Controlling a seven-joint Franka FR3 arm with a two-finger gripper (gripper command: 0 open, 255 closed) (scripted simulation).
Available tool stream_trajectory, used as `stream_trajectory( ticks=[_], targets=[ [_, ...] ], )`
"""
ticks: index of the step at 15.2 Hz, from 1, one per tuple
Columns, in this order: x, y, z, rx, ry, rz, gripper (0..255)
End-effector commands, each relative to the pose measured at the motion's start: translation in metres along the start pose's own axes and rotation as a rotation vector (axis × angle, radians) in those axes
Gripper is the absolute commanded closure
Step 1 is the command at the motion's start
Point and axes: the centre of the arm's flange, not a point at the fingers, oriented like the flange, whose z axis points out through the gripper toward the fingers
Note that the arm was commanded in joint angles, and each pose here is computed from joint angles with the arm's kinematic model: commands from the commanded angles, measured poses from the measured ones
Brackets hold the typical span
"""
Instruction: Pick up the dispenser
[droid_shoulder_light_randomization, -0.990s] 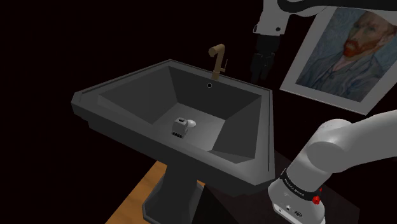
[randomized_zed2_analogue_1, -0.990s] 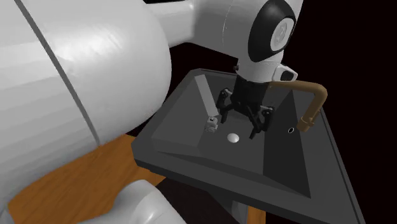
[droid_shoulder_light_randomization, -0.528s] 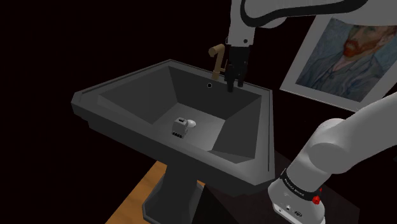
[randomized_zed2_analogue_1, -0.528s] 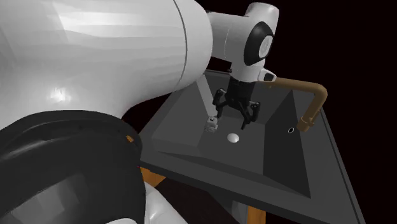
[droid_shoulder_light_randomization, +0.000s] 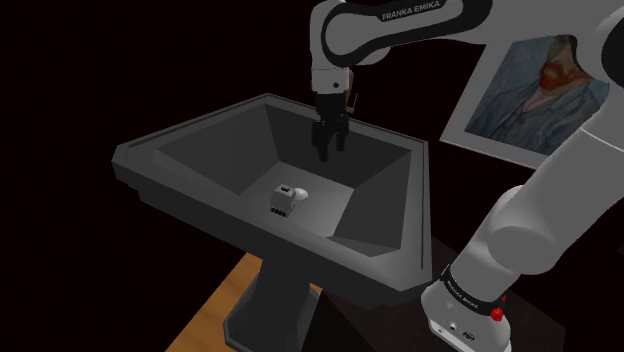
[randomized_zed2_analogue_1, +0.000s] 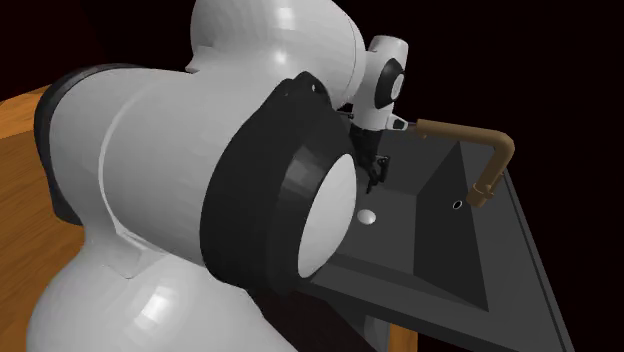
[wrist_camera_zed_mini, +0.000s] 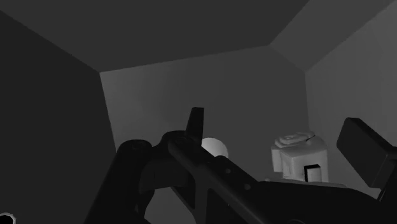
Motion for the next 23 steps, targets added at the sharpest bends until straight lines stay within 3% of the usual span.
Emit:
stream_trajectory(
  ticks=[1, 10, 20, 21, 23],
  targets=[
    [0.021, -0.016, 0.014, -0.003, -0.019, -0.020, 0],
    [0.116, -0.085, 0.070, -0.017, -0.102, -0.111, 0],
    [0.130, -0.086, 0.110, -0.018, -0.105, -0.113, 0],
    [0.131, -0.087, 0.109, -0.018, -0.105, -0.113, 255],
    [0.131, -0.087, 0.109, -0.018, -0.105, -0.113, 255]
  ],
)
